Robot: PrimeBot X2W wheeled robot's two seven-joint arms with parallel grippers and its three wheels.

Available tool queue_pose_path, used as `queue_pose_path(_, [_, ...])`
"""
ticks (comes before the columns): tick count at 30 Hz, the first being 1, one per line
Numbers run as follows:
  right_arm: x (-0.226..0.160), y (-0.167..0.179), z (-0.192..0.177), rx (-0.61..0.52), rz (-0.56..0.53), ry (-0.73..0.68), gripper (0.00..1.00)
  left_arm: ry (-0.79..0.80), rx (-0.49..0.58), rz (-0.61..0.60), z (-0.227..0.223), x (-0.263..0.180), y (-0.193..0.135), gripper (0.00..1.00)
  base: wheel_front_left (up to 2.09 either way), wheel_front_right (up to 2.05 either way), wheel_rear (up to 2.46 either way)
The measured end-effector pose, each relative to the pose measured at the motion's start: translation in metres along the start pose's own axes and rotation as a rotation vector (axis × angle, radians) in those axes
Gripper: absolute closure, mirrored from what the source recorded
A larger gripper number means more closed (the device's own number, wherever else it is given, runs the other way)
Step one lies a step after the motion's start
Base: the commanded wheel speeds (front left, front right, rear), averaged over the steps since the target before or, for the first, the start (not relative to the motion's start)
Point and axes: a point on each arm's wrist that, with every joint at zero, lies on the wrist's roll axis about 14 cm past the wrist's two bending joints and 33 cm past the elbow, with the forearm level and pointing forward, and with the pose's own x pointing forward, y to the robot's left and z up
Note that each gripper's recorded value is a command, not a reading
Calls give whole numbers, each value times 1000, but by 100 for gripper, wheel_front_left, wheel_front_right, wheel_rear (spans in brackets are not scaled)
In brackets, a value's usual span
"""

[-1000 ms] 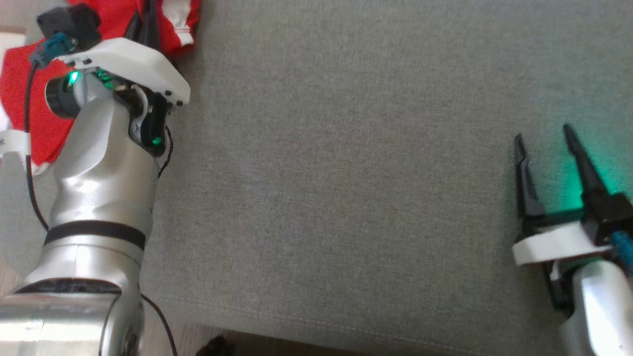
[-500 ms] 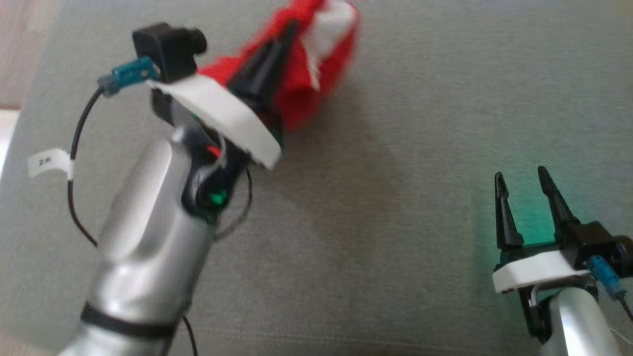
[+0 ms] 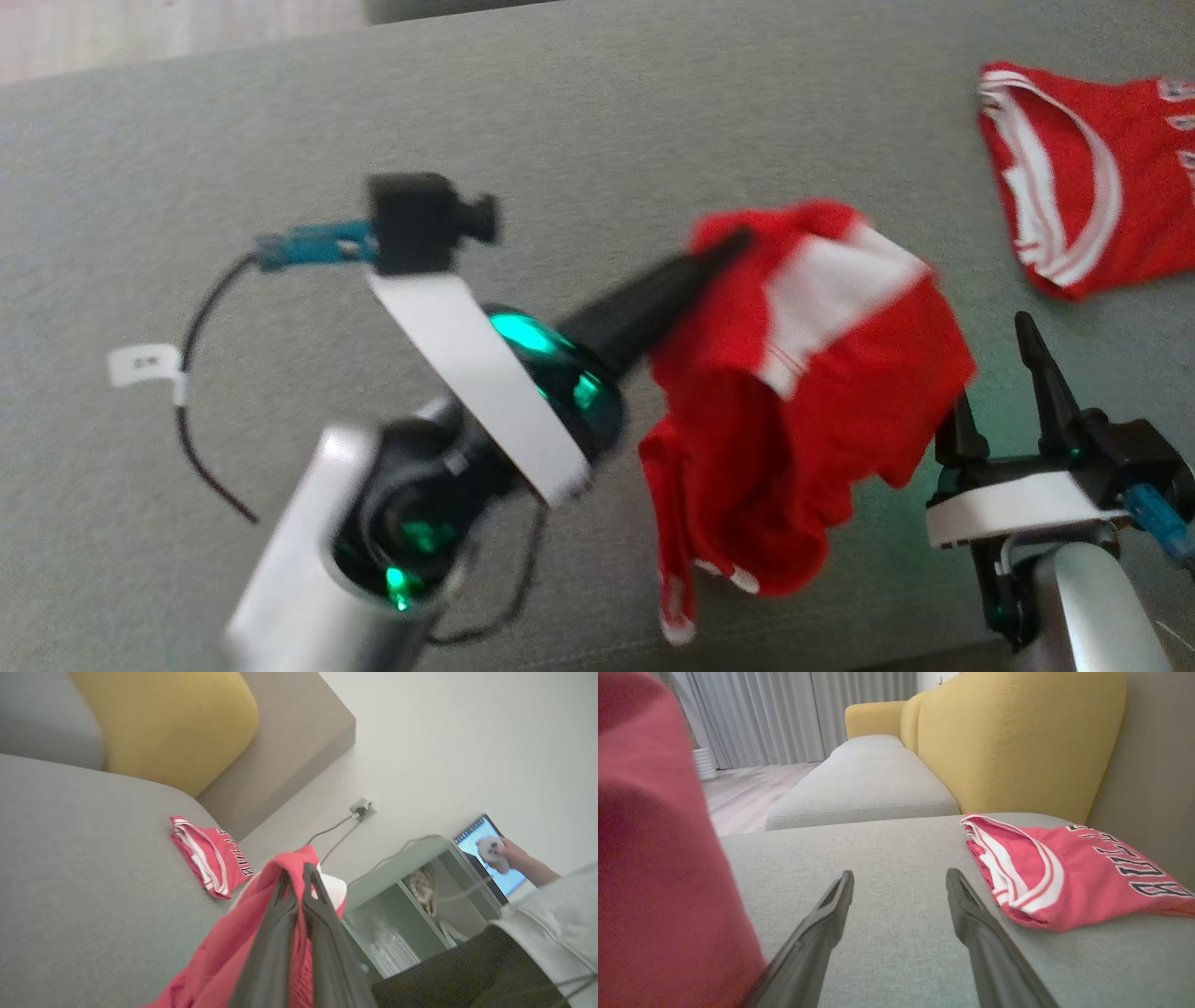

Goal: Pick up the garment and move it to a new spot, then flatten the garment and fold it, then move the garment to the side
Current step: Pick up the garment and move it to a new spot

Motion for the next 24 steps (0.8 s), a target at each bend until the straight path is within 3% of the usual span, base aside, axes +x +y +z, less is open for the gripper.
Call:
queue_pose_path(3, [-10, -15, 1, 8, -46, -2, 0, -28, -102, 139, 5, 3, 45, 100, 0, 0, 0])
queue_pose_path(6, [-17, -24, 1, 13, -79, 0, 0, -55, -129, 327, 8, 2, 106, 100, 0, 0, 0])
queue_pose_path(10, [-22, -27, -2, 11, -87, 13, 0, -111, -61, 547, 28, -9, 177, 100, 0, 0, 0])
queue_pose_path(18, [-24, -31, -5, 17, -103, 23, 0, -243, 59, 818, 61, -54, 254, 100, 0, 0, 0])
queue_pose_path(19, [-24, -31, -6, 17, -103, 24, 0, -247, 73, 844, 61, -59, 260, 93, 0, 0, 0])
queue_pose_path(21, [-23, -30, -7, 17, -98, 26, 0, -265, 98, 892, 60, -72, 270, 49, 0, 0, 0])
queue_pose_path(22, [-22, -29, -7, 18, -94, 27, 0, -265, 114, 910, 59, -79, 274, 0, 0, 0, 0])
queue_pose_path(24, [-20, -26, -7, 16, -84, 26, 0, -245, 169, 934, 56, -89, 279, 0, 0, 0, 0])
